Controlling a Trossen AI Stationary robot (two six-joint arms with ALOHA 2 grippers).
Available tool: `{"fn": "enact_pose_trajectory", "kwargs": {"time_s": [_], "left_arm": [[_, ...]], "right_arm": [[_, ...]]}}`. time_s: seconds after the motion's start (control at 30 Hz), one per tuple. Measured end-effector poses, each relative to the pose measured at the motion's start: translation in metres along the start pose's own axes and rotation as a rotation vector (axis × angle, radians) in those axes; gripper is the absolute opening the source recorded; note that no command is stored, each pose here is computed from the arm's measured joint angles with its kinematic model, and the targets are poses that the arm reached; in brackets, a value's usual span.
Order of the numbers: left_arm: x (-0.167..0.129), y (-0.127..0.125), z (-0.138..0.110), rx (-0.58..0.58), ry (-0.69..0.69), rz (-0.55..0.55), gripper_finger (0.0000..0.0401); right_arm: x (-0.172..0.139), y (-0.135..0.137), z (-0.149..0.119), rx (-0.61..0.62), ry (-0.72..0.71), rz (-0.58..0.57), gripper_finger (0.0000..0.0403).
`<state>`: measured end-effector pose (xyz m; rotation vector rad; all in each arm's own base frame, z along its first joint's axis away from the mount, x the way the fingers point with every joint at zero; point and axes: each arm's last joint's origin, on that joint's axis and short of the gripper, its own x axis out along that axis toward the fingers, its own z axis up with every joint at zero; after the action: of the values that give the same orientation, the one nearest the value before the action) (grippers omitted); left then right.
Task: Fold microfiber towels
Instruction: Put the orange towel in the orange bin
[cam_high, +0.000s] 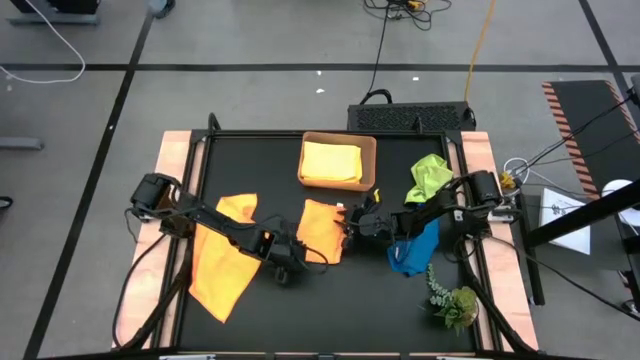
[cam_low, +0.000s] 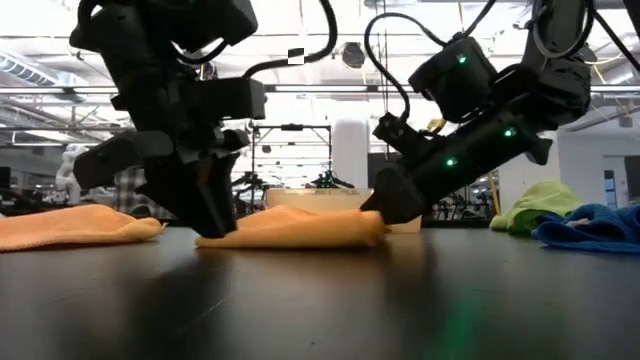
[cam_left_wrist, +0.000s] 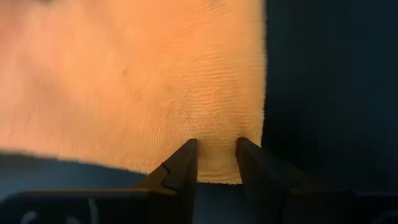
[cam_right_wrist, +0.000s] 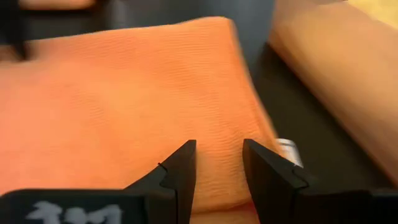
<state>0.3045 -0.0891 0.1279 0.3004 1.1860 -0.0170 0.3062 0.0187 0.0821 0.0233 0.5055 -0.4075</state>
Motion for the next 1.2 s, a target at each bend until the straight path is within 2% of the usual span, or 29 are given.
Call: {"fn": "enact_pose_trajectory", "kwargs": {"time_s": [0.2, 0.3, 0.4, 0.47, 0.6, 0.73, 0.9, 1.0, 1.07, 1.2], "left_arm": [[-0.018, 0.007, -0.011, 0.019, 0.072, 0.089, 0.0117], [-0.032, 0.013, -0.013, 0.031, 0.066, 0.184, 0.0117], [-0.045, 0.021, -0.016, 0.037, 0.072, 0.298, 0.0117], [-0.054, 0.023, -0.016, 0.016, 0.041, 0.311, 0.0117], [-0.075, 0.014, -0.007, -0.051, -0.116, 0.208, 0.0117], [-0.087, -0.004, -0.001, -0.126, -0.219, 0.062, 0.0117], [-0.084, -0.023, -0.006, -0.256, -0.19, -0.097, 0.0117], [-0.076, -0.034, -0.018, -0.314, -0.154, -0.171, 0.0117], [-0.07, -0.04, -0.022, -0.369, -0.178, -0.241, 0.0117], [-0.056, -0.049, -0.041, -0.397, -0.168, -0.296, 0.0118]], "right_arm": [[-0.014, 0.026, -0.009, 0.039, 0.037, 0.087, 0.0125], [-0.025, 0.044, -0.012, 0.079, 0.038, 0.169, 0.0125], [-0.035, 0.065, -0.01, 0.064, 0.027, 0.262, 0.0125], [-0.04, 0.076, -0.008, 0.025, 0.005, 0.303, 0.0125], [-0.054, 0.09, 0.007, -0.03, -0.121, 0.389, 0.0125], [-0.062, 0.087, 0.024, -0.045, -0.202, 0.369, 0.0125], [-0.058, 0.076, 0.031, -0.048, -0.199, 0.312, 0.0125], [-0.054, 0.072, 0.029, -0.039, -0.17, 0.294, 0.0125], [-0.053, 0.071, 0.028, -0.036, -0.157, 0.288, 0.0125], [-0.052, 0.07, 0.028, -0.033, -0.151, 0.286, 0.0125]]}}
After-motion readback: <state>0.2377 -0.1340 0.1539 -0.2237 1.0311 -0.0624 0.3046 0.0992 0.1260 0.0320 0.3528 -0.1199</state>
